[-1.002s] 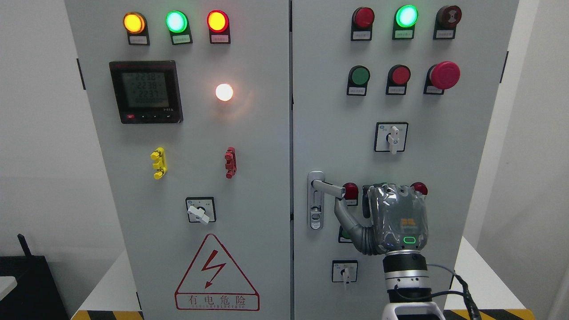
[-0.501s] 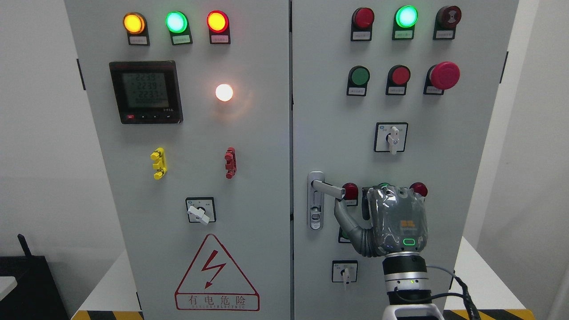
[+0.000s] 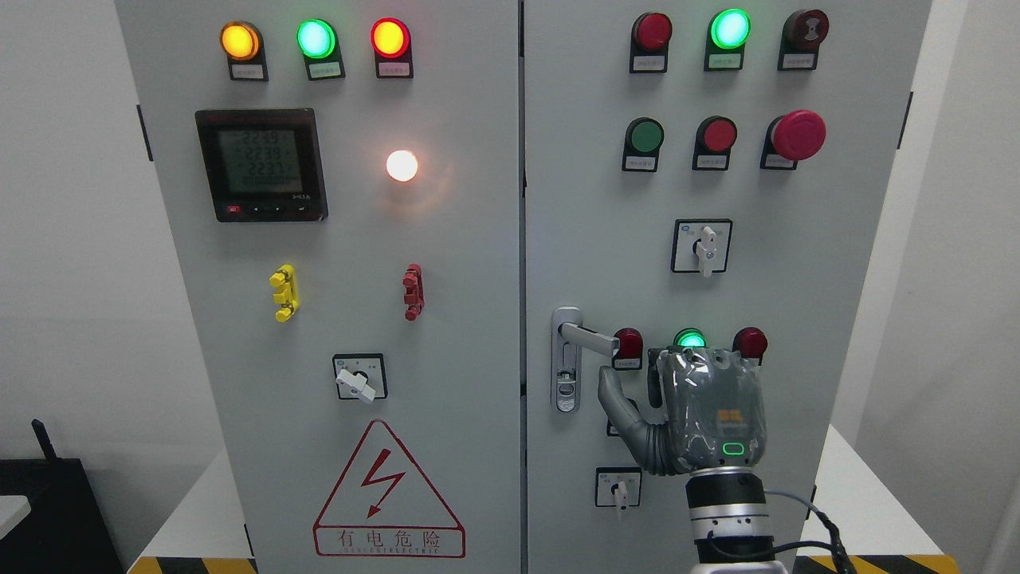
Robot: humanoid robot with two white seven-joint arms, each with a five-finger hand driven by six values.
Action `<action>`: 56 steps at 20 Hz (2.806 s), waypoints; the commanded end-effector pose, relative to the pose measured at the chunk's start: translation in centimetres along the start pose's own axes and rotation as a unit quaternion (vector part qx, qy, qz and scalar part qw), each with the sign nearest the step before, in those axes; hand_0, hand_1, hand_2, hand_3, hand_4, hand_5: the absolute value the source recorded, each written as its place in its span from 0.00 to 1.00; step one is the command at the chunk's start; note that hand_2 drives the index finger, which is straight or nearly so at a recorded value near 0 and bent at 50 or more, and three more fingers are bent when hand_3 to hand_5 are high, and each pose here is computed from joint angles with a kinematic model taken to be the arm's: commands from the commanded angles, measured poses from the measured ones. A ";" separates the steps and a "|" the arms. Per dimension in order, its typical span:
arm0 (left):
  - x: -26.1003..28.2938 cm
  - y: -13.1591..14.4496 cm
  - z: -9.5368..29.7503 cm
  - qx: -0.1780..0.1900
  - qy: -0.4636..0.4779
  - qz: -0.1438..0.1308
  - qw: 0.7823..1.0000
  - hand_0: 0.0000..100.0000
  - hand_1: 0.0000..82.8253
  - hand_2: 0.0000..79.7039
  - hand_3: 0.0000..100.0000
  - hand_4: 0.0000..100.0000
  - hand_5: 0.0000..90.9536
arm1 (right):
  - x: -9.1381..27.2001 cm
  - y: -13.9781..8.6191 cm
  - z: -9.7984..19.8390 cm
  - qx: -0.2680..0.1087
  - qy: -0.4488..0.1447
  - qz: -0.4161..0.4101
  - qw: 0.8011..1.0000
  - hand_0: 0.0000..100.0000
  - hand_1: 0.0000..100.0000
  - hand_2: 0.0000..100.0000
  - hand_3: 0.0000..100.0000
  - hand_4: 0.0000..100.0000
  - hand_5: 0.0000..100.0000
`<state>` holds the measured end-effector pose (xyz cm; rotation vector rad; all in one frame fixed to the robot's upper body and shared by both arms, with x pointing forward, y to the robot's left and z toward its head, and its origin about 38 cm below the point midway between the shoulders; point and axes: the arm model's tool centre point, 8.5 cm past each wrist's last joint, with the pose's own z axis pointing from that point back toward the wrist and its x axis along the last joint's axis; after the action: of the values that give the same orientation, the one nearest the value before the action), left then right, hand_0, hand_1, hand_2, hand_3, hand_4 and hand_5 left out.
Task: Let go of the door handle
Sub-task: 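Open the right hand fingers to let go of the handle, then withdraw the open right hand away from the handle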
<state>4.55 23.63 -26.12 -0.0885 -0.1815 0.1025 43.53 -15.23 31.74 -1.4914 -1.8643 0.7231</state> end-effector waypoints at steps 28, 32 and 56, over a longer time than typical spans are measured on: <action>-0.6 0.1 0.1 0.001 0.007 0.006 1.000 0.12 0.47 0.00 0.00 0.00 0.00 | -2.4 -5.2 4.3 -0.073 -0.137 -0.076 0.985 0.42 0.10 0.26 0.41 0.33 0.24; -0.6 0.1 0.1 0.001 0.008 0.006 1.000 0.12 0.47 0.00 0.00 0.00 0.00 | -4.3 -5.4 4.6 -0.056 -0.157 -0.100 0.981 0.43 0.08 0.10 0.19 0.10 0.00; -0.6 0.1 0.1 0.001 0.008 0.006 1.000 0.12 0.47 0.00 0.00 0.00 0.00 | -5.6 -4.3 6.9 -0.022 -0.161 -0.130 0.978 0.40 0.06 0.00 0.00 0.00 0.00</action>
<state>4.55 23.62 -26.12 -0.0885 -0.1819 0.1025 36.53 -21.33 29.71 -1.1637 -2.2845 0.8259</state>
